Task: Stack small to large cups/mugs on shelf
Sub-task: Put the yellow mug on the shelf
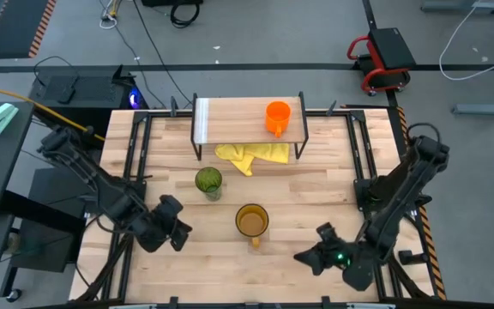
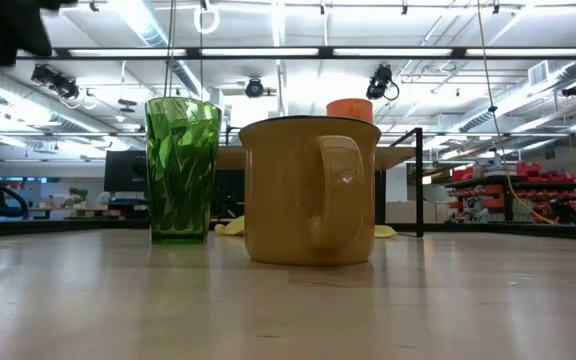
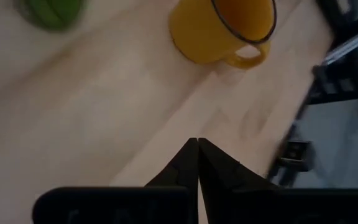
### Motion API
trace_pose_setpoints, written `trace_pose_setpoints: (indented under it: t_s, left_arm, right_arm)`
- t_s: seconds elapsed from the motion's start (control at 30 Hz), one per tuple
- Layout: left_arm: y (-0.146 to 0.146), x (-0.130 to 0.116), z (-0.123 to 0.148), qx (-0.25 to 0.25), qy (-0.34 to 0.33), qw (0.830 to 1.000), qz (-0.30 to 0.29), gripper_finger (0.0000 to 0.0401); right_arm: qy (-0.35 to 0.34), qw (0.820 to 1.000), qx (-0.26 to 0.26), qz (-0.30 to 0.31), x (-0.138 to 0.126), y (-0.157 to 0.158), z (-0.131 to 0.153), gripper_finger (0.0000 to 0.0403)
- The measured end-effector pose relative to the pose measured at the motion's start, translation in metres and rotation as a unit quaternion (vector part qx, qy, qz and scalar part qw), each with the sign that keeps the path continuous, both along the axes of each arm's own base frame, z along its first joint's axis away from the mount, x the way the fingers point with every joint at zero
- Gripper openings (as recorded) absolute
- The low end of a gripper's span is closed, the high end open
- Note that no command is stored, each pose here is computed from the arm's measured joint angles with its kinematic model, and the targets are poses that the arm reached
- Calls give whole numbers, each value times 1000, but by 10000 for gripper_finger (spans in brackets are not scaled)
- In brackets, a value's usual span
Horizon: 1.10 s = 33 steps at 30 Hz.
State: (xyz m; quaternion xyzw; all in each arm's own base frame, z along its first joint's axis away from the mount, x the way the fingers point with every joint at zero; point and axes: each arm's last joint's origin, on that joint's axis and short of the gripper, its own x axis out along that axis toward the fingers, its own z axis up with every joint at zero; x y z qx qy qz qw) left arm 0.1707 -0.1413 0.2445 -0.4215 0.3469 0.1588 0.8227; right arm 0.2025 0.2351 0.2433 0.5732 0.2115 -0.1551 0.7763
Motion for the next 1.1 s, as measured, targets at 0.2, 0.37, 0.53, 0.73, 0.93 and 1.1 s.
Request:
trace_pose_setpoints:
  t_s: [0.2, 0.37, 0.53, 0.73, 0.93, 1.1]
  left_arm:
    - [6, -2, -56, -141, -128, 982, 7, 25]
    - [13, -2, -62, -184, -214, 960, 0, 35]
    - [16, 3, -58, -164, -220, 962, 3, 40]
    - [17, 6, -58, -151, -220, 964, 1, 39]
    - [17, 6, -58, -149, -221, 964, 2, 43]
    - [17, 6, -58, -149, -220, 964, 1, 41]
  right_arm:
    - [-45, 999, 11, -11, 27, -9, -39, 88]
    - [3, 999, 11, 34, 56, -29, -58, 105]
    - [6, 997, 15, 72, 82, -42, -73, 125]
    - [11, 998, 6, 67, 93, -45, -92, 139]
    - [-69, 996, 44, 40, 85, -46, -114, 137]
    - [-68, 997, 28, -2, 74, -56, -119, 132]
